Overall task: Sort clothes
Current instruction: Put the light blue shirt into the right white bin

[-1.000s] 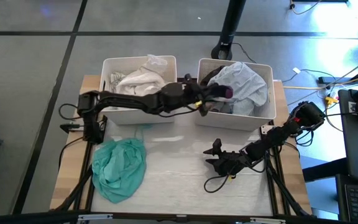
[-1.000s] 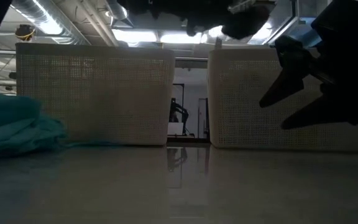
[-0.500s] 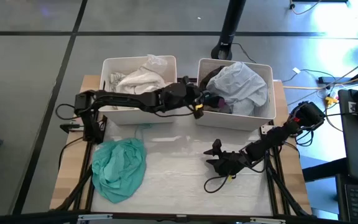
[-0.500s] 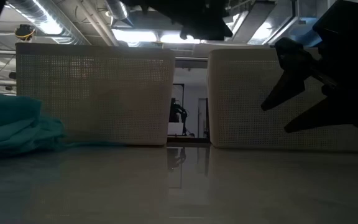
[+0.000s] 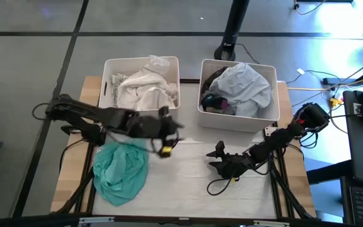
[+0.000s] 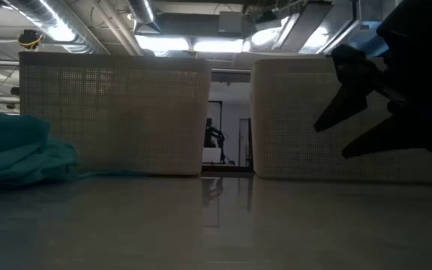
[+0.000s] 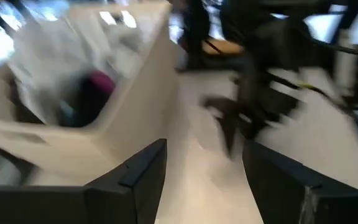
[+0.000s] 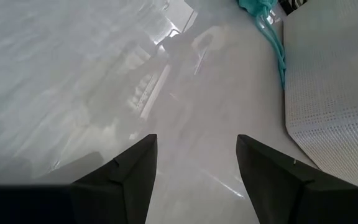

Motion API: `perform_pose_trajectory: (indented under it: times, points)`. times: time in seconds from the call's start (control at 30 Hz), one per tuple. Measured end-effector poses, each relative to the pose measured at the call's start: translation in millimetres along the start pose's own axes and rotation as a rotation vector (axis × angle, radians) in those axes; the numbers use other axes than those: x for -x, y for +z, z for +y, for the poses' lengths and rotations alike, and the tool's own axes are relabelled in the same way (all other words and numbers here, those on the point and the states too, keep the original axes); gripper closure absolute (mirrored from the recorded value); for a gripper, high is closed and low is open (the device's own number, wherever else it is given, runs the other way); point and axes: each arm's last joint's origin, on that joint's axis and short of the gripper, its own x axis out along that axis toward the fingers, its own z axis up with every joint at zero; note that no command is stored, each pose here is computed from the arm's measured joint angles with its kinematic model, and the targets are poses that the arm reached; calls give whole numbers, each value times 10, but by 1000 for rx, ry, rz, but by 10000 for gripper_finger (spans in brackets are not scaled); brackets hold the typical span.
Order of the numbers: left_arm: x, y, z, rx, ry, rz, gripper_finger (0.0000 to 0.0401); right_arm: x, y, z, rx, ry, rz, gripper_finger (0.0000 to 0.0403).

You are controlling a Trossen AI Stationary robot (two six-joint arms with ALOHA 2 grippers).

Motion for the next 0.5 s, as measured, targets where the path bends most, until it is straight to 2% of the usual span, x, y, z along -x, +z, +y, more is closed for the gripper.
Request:
perform_pose_trajectory:
  times: [0.2, 0.33, 0.5]
  points:
    - [340, -260, -400, 93, -96, 211, 203, 0, 5, -2, -4, -2, -5, 182]
    - [479, -501, -603, 198, -87, 366, 203, 0, 6, -2, -4, -2, -5, 182]
    - [585, -813, -785, 259, -54, 509, 203, 0, 7, -3, -5, -2, -6, 182]
